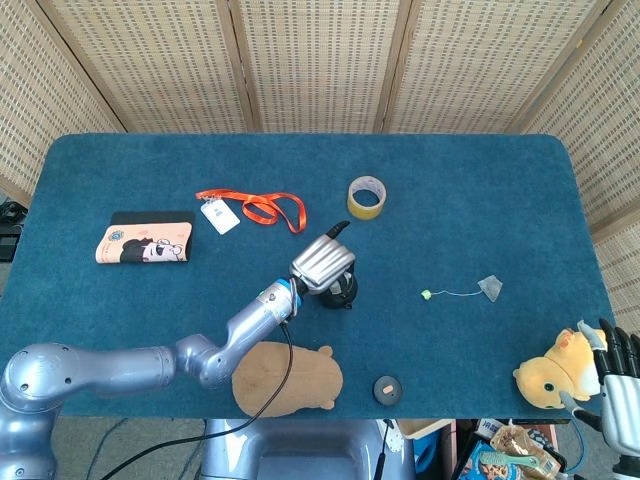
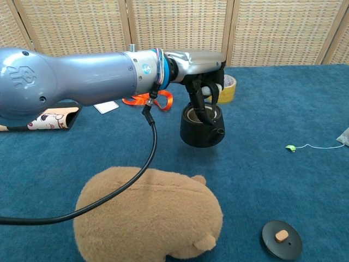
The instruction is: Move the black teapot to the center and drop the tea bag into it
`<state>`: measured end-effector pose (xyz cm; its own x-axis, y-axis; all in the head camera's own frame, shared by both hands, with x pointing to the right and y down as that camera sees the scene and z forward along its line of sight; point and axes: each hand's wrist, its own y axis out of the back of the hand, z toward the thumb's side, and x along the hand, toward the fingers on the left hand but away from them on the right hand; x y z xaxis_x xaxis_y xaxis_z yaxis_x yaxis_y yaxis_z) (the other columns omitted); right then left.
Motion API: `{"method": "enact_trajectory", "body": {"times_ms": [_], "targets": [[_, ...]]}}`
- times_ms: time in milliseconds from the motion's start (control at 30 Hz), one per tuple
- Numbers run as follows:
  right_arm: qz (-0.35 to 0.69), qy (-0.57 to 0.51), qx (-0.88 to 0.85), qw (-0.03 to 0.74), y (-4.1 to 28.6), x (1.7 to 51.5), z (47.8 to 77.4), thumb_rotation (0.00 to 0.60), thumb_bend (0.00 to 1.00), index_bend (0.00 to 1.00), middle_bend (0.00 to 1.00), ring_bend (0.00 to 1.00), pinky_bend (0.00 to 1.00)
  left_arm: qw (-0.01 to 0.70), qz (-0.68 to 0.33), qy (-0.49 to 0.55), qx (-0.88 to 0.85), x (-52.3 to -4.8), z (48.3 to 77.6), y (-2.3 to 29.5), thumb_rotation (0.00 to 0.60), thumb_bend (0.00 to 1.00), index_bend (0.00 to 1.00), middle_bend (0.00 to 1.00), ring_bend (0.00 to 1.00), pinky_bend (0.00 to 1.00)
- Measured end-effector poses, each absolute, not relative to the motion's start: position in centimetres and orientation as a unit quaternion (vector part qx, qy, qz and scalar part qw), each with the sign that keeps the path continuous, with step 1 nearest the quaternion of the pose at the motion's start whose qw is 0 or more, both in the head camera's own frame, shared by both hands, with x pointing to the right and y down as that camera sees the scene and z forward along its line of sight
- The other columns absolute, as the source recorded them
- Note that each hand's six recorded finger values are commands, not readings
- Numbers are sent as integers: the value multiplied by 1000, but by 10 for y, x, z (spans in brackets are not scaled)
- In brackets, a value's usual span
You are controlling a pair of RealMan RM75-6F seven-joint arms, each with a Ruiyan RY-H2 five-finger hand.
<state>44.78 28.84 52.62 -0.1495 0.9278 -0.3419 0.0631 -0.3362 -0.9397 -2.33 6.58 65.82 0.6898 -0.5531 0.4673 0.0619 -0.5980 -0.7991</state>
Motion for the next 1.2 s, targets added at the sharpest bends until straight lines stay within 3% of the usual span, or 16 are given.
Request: {"method": "enact_trajectory", "body": {"times_ms": [400,667,1100,1200], "targets": [[610,-455,-545,352,290,451,527,600,180,140,113,0,2,424,-372,133,-815,-13,671,78,600,102,941,802,670,0],[609,-457,-544,352,292,452,527,600,180,140,113,0,1,427,-378,123,-813,-13,680,90,600,102,889,752,626,0],[608,-458,-543,354,293,451,525,600,180,140,113,0,2,428,-384,123,-808,-18,687,98,600,102,667,561,442,0],[607,-458,-544,355,293,450,525,600,180,140,113,0,1,427,-383,130,-809,-19,686,97,600,102,602,501,352,0]]}}
